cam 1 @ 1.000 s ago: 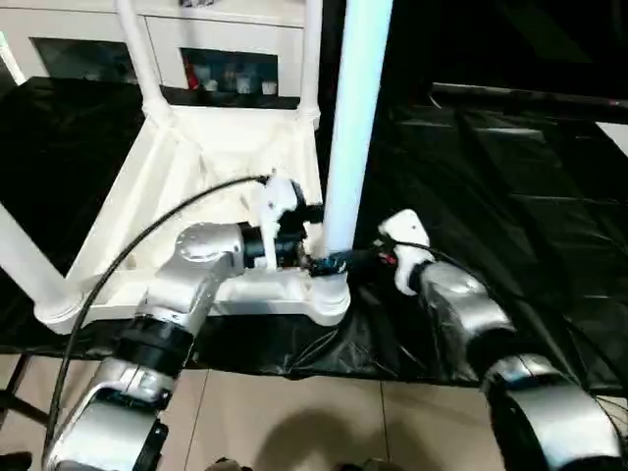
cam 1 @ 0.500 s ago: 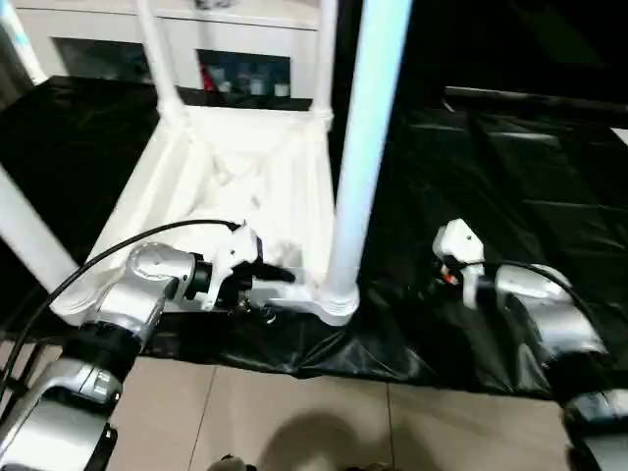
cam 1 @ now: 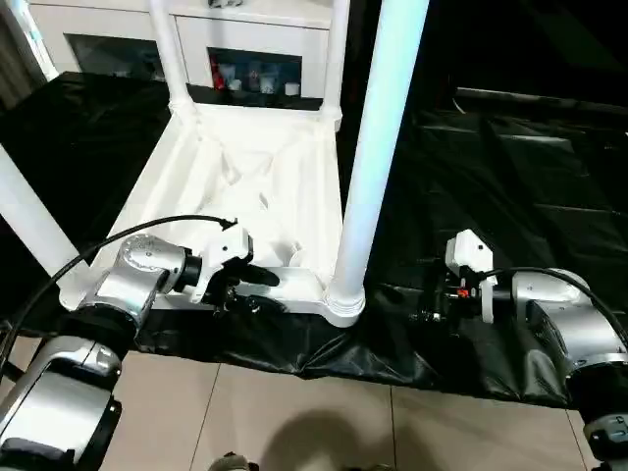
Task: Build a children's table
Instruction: Rotate leg to tighten
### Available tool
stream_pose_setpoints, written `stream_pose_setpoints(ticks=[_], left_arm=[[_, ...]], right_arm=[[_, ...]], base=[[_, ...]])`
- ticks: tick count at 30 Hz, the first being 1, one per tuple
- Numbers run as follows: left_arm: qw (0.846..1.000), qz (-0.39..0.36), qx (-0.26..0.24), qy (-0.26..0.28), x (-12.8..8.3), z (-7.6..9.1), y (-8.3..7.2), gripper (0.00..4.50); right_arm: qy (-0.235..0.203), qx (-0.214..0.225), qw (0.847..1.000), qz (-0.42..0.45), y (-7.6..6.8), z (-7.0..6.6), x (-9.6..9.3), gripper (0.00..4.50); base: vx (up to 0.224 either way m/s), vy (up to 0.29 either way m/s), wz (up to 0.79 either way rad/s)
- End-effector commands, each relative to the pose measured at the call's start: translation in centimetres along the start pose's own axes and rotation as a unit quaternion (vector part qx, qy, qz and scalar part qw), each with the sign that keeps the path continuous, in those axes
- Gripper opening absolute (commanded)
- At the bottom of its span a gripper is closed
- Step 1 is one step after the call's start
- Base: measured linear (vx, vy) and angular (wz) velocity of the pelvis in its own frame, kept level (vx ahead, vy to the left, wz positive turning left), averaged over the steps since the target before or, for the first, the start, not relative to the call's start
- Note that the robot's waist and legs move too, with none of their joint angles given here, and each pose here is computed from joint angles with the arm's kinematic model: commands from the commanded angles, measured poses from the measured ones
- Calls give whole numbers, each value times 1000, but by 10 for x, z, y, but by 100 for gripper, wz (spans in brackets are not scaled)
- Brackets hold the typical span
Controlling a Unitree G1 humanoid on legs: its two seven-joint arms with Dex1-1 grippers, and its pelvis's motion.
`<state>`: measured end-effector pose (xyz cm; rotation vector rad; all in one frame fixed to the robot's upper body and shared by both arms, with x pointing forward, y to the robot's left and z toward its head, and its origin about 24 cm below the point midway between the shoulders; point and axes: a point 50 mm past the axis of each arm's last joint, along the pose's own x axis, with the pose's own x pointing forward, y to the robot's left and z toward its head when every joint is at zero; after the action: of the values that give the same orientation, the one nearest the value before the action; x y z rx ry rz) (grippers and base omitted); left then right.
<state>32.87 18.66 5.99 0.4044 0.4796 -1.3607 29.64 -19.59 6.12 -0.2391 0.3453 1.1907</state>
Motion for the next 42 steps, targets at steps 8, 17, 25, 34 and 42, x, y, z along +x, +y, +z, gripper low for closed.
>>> stream_pose_setpoints(ticks=[8,17,25,34,42], left_arm=[[999,-24,-8,27,-3,-3,2,142],[998,-38,-10,50,-5,-8,0,78],[999,-43,2,31,0,-2,0,10],[998,-57,8,-20,34,9,-9,10],[999,-42,-3,-28,36,9,-8,0]], right_arm=[[5,3,1000,9,3,2,-3,450],[6,2,1000,9,5,2,-2,450],[-10,3,999,40,15,8,15,450],[11,-20,1000,-18,9,2,61,450],[-5,-13,1000,-27,9,8,69,403]], base=[[0,0,0],[0,0,0],[0,0,0],[0,0,0],[0,0,0]])
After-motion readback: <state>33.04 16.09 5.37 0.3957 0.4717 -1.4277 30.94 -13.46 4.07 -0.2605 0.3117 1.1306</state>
